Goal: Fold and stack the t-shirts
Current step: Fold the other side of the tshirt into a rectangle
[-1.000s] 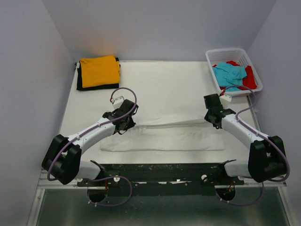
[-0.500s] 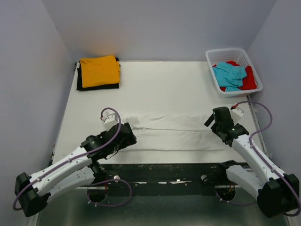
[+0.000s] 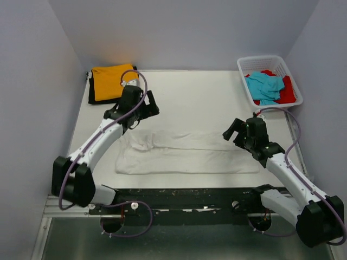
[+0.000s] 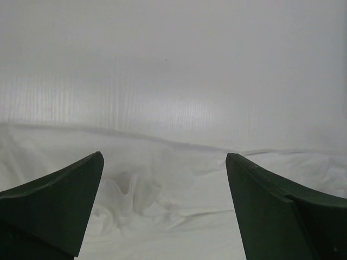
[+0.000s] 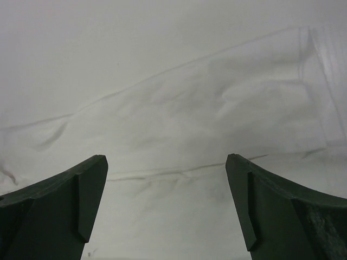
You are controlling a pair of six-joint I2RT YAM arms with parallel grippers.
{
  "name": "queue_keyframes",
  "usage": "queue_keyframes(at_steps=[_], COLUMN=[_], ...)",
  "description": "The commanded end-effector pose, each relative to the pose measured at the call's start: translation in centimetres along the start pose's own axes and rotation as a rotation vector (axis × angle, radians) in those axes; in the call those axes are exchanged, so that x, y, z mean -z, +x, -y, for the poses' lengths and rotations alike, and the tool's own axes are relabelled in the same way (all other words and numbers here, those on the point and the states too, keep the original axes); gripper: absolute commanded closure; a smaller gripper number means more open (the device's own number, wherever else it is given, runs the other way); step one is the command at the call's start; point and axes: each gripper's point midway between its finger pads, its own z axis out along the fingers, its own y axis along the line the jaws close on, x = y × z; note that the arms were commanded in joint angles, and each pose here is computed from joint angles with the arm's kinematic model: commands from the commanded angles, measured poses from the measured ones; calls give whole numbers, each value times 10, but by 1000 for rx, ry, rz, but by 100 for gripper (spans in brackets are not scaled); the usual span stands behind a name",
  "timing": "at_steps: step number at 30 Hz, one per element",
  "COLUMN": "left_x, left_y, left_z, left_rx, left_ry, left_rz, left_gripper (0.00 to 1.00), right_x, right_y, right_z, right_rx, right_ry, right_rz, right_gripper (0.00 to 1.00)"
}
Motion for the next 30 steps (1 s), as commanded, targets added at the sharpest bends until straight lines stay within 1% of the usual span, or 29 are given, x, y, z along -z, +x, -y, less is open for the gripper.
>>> queue_keyframes(at_steps=[1, 4, 7, 9, 13, 17, 20, 23, 25, 30], left_x=[-58, -75, -79, -76, -65, -56, -40, -15, 0, 36], left_y=[4, 27, 50, 63, 92, 124, 145, 160, 172, 208], left_z=[20, 29, 26, 23, 19, 5, 0, 1, -4, -26], left_rx=[-123, -99, -56, -34, -37, -36, -26, -48, -76, -105], left_ry=[112, 204, 217, 223, 247, 189, 174, 159, 102, -22], left_rz=[-241, -348, -417, -444, -483, -566, -584, -560, -546, -574], left_gripper=[2, 1, 1, 1, 1, 1, 1, 1, 1, 1], right_x=[-1, 1, 3, 4, 1, -3, -4, -5, -5, -7], right_y=[4, 0, -5, -6, -3, 1, 1, 4, 5, 8], right_z=[-20, -15, -9, -7, -2, -2, -4, -3, -3, -1], right_rx=[65, 73, 72, 76, 80, 83, 84, 85, 87, 92], right_ry=[-107, -84, -53, -45, -23, -20, -30, -34, -37, -38], right_rz=[-39, -14, 11, 18, 13, -8, -14, -16, -15, -19], right_gripper=[0, 0, 0, 0, 0, 0, 0, 0, 0, 0])
